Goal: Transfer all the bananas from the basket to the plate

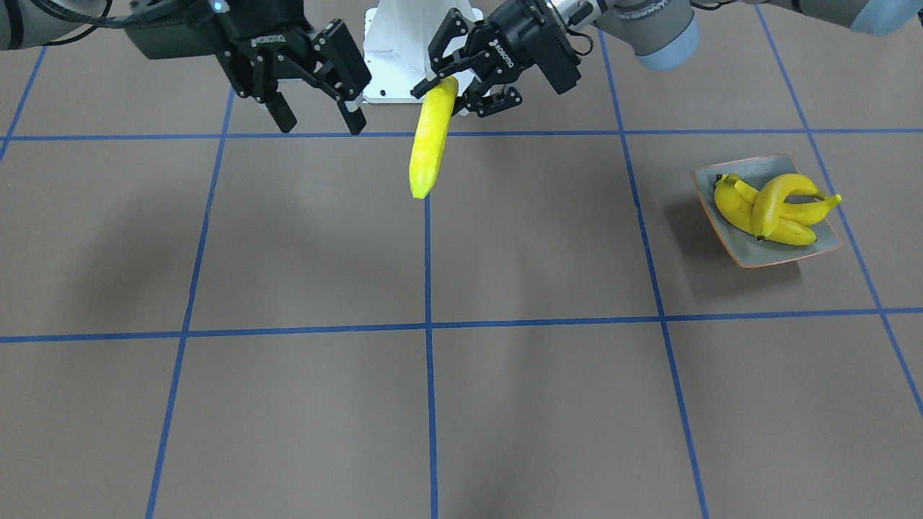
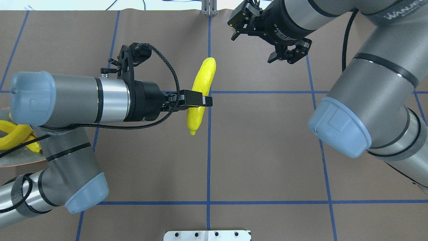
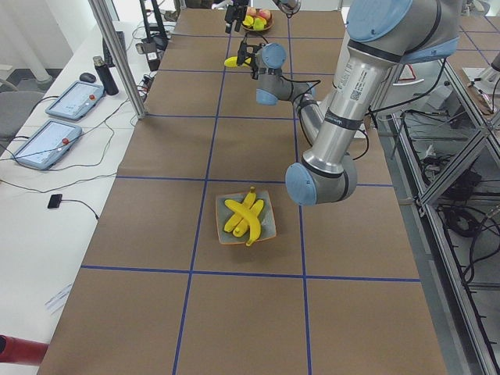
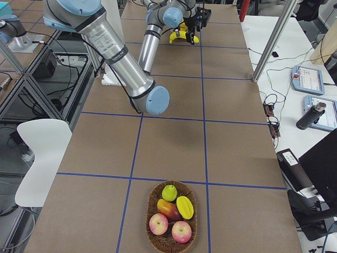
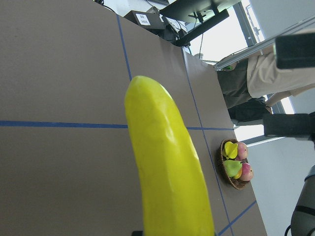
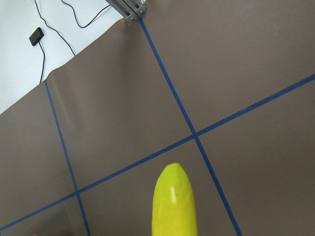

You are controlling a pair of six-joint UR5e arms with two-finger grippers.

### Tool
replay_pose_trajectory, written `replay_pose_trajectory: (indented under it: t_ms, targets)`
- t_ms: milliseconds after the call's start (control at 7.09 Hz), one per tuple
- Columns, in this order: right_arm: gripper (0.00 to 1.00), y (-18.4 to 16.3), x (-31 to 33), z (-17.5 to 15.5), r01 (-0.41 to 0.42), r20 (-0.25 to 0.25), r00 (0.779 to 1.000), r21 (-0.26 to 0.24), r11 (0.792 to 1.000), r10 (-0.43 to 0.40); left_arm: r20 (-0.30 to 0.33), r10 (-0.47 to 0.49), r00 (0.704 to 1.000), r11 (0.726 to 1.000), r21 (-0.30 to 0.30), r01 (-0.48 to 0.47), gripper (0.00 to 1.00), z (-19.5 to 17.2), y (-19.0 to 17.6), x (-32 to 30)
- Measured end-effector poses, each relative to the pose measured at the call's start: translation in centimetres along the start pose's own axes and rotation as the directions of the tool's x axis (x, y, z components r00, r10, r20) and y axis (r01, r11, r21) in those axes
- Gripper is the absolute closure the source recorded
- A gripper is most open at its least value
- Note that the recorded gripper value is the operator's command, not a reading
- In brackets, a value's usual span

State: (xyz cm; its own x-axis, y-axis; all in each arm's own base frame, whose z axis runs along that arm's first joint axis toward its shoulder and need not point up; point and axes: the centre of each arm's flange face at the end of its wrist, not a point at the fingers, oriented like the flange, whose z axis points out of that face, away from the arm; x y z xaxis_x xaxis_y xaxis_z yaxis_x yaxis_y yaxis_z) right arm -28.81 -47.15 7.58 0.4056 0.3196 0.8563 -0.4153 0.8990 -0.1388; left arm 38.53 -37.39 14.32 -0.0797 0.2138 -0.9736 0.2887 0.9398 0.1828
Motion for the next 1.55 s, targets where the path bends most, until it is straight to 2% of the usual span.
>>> replay_pose_trajectory:
  t_ms: [423,847,1129,1411,1552]
  targets:
    - [0.00,-6.9,8.4,1.5,0.132,-0.127,0.983,0.005,0.991,-0.131,0.126,-0.029,0.992,1.000,0.007,0.028,1.00,-6.2,1.5,-7.1]
    - [0.00,-13.9,18.4,1.4,0.284,-0.225,0.930,-0.061,0.957,-0.290,0.288,-0.057,0.956,0.998,-0.012,0.063,1.00,-14.0,-0.7,-15.4]
    - [0.00,-17.9,25.5,0.3,0.395,-0.250,0.875,-0.129,0.910,-0.415,0.394,-0.024,0.919,0.997,-0.055,0.050,1.00,-20.4,-1.6,-21.8]
    - [0.00,-21.0,32.2,-1.2,0.495,-0.256,0.809,-0.189,0.848,-0.529,0.469,-0.009,0.883,0.995,-0.083,0.055,1.00,-24.7,-2.6,-28.2]
    - [0.00,-22.4,35.0,-2.1,0.532,-0.242,0.784,-0.212,0.820,-0.571,0.502,-0.018,0.865,0.994,-0.088,0.072,1.00,-25.9,-3.0,-31.3]
